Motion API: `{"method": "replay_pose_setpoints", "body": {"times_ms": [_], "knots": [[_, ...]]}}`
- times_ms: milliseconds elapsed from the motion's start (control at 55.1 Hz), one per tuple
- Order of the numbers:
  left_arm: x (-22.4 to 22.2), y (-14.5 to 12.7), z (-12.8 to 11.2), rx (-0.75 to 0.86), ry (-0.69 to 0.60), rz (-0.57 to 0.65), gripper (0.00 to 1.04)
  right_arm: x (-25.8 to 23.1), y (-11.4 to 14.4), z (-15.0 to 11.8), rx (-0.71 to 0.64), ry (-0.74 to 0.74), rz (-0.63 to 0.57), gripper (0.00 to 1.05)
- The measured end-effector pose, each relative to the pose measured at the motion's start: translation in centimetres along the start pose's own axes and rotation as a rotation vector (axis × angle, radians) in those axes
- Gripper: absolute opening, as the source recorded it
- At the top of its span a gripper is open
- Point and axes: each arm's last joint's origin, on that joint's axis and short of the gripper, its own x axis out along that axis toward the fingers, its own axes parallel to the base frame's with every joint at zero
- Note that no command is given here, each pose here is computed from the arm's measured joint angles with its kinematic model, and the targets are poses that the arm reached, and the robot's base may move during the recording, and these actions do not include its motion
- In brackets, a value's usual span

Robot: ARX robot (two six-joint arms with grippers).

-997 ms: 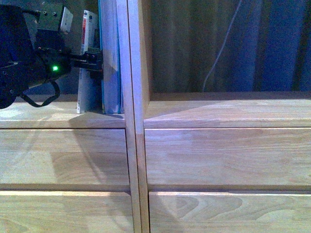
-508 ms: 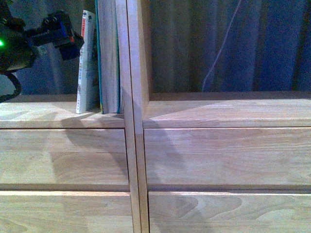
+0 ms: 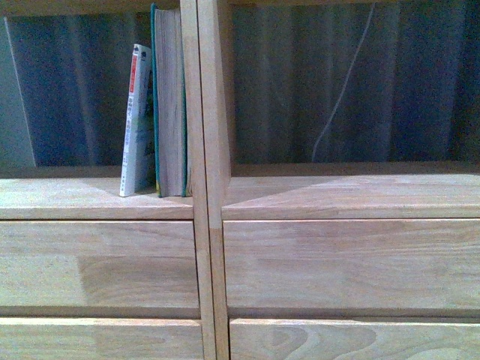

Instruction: Organize books on shelf

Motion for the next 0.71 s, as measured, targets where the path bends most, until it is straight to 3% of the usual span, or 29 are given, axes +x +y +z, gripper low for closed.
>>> {"method": "replay_pose_setpoints", "body": {"times_ms": [36,91,218,326,544,707], "knots": [[-0.3,0.0,0.2,0.003,-0.007,0.002,0.97,0.0,0.0,0.0,0.0,0.0,0.0,0.03],[-0.9,0.3,0.2,0.074,0.06,0.013,0.87,0.0,0.0,0.0,0.0,0.0,0.001,0.03],[-2.4,1.6,-2.9,0.164,0.151,0.009,0.63,0.0,0.0,0.0,0.0,0.0,0.0,0.03],[-3.9,2.8,-5.1,0.181,0.154,0.02,0.38,0.0,0.0,0.0,0.0,0.0,0.0,0.03],[-5.4,4.0,-7.2,0.184,0.161,0.006,0.03,0.0,0.0,0.0,0.0,0.0,0.0,0.03],[-6.4,5.2,-8.3,0.19,0.156,0.026,0.03,0.0,0.0,0.0,0.0,0.0,0.0,0.03]]}}
